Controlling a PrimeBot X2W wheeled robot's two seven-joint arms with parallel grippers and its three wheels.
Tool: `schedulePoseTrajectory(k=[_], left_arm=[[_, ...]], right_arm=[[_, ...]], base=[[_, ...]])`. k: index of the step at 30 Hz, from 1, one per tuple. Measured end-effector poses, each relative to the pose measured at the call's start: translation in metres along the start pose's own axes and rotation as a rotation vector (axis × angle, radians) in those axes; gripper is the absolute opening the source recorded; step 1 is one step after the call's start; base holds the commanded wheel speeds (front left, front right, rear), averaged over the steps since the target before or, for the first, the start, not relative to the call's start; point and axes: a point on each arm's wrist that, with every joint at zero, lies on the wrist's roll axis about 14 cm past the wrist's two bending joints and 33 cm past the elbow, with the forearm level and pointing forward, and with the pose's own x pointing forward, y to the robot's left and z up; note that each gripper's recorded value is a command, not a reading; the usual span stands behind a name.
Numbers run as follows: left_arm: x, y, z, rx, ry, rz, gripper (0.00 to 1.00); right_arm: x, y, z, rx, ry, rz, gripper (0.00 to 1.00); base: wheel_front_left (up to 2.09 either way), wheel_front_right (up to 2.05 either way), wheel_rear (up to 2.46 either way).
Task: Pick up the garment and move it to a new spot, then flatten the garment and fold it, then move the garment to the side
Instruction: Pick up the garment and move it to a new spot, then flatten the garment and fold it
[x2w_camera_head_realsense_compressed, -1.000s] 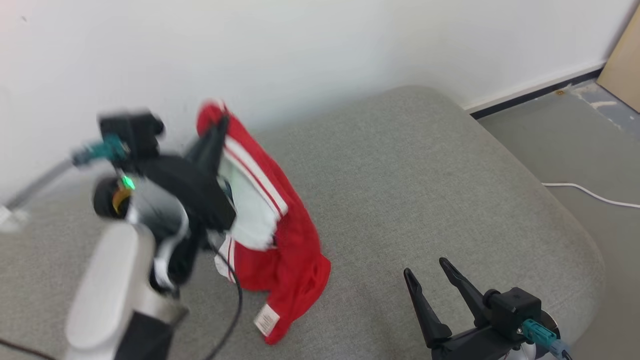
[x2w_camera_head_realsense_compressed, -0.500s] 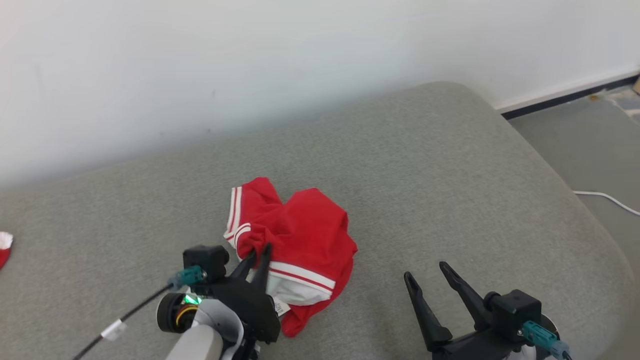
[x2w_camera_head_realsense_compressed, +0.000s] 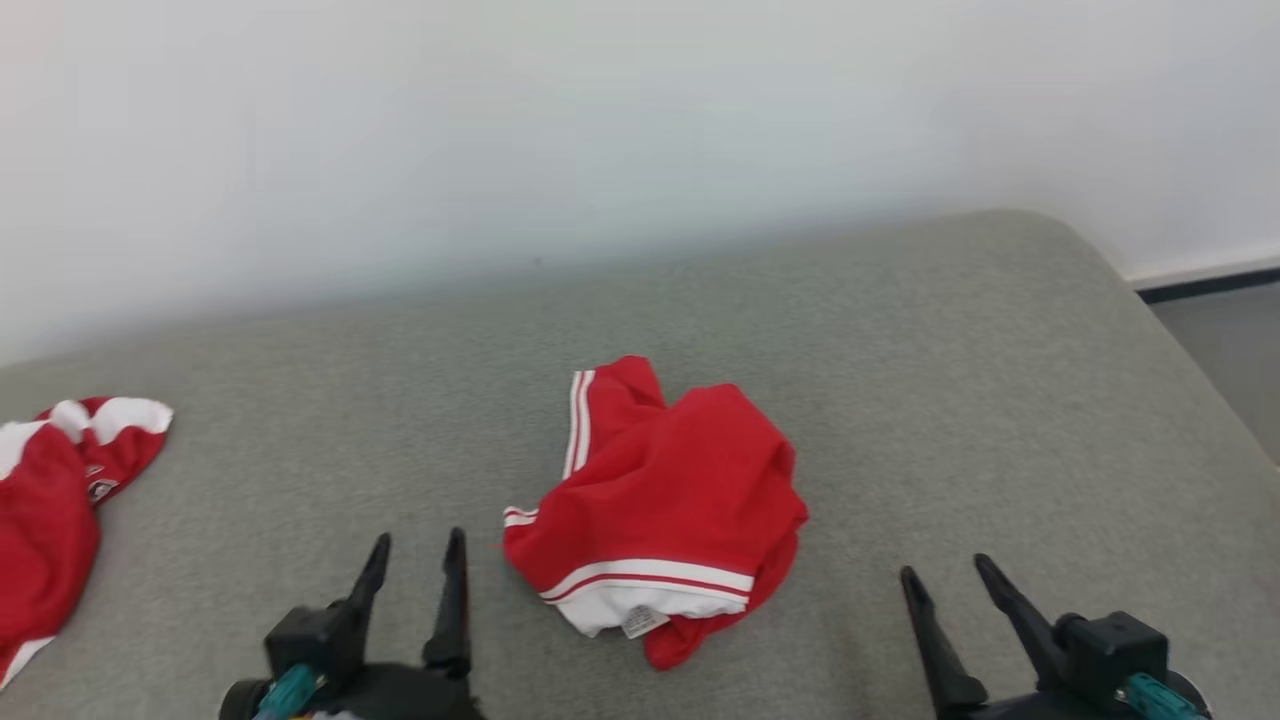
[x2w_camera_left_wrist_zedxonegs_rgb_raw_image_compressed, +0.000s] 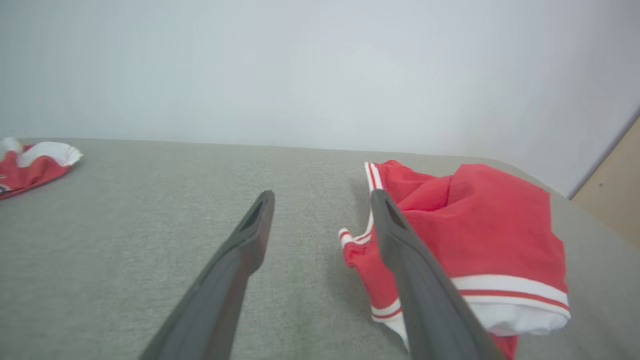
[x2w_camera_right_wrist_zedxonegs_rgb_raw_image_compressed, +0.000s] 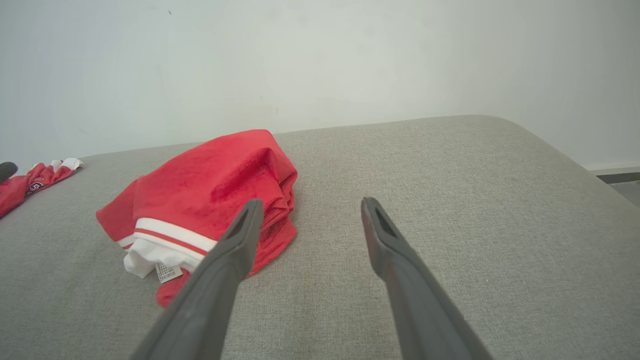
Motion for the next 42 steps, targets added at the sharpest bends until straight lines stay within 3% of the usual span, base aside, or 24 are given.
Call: schedulePoseTrajectory(k=[8, 18, 29, 42], left_arm=[[-0.054, 0.047, 0.03, 0.046, -0.116, 0.148, 1.0], [-0.117, 0.085, 0.02, 0.077, -0.102, 0.27, 1.0], [-0.146, 0.091, 0.006, 0.102, -0.065, 0.29, 1.0], [-0.144, 0.085, -0.007, 0.084, -0.027, 0.268, 1.0]], right_arm=[[0.003, 0.002, -0.003, -0.021, -0.002, 0.02, 1.0], [-0.006, 0.003, -0.004, -0.02, -0.061, 0.054, 1.0], [-0.013, -0.003, -0.011, 0.005, -0.073, 0.051, 1.0], [-0.01, -0.004, -0.014, 0.013, -0.066, 0.048, 1.0]], base=[[0.0, 0.0, 0.0], [0.0, 0.0, 0.0], [0.0, 0.0, 0.0], [0.0, 0.0, 0.0]])
